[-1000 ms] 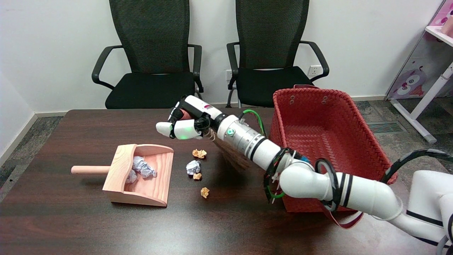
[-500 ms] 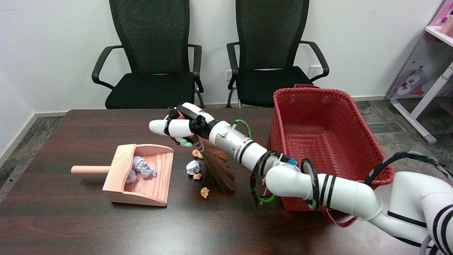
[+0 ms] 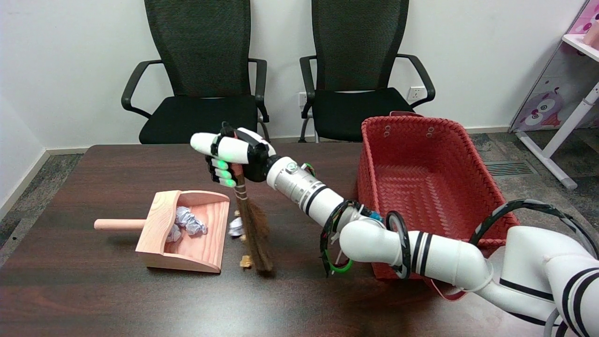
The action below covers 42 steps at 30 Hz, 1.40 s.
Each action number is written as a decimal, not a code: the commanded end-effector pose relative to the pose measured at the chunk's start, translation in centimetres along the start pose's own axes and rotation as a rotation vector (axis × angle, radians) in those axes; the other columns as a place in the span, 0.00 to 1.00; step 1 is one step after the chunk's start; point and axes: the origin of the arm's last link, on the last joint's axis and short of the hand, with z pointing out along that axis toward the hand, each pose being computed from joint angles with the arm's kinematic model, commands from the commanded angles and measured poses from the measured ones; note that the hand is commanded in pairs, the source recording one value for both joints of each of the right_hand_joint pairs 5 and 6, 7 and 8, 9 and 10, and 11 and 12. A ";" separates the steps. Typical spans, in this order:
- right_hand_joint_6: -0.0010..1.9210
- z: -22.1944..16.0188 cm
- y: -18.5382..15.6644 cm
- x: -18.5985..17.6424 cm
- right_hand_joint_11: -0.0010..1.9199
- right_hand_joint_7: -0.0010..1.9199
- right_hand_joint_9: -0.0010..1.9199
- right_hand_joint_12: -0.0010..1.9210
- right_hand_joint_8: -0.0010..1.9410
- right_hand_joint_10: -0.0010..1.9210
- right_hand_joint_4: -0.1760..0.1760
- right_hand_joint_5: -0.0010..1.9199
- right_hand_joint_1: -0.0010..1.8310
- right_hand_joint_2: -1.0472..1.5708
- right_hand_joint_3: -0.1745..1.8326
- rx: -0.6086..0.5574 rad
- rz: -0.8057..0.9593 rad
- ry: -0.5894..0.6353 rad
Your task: Sweep the paper ball into the dustpan.
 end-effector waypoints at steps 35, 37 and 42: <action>1.00 -8.5 -9.0 8.4 1.00 1.00 1.00 1.00 0.99 1.00 0.50 1.00 0.50 0.91 0.60 0.663 0.296 0.080; 1.00 -8.7 -9.0 9.0 1.00 1.00 1.00 1.00 0.99 1.00 0.50 1.00 0.50 0.91 0.59 0.657 0.280 0.091; 1.00 -8.6 -8.6 10.8 1.00 1.00 1.00 1.00 0.99 1.00 0.50 1.00 0.50 0.92 0.59 0.635 0.235 0.133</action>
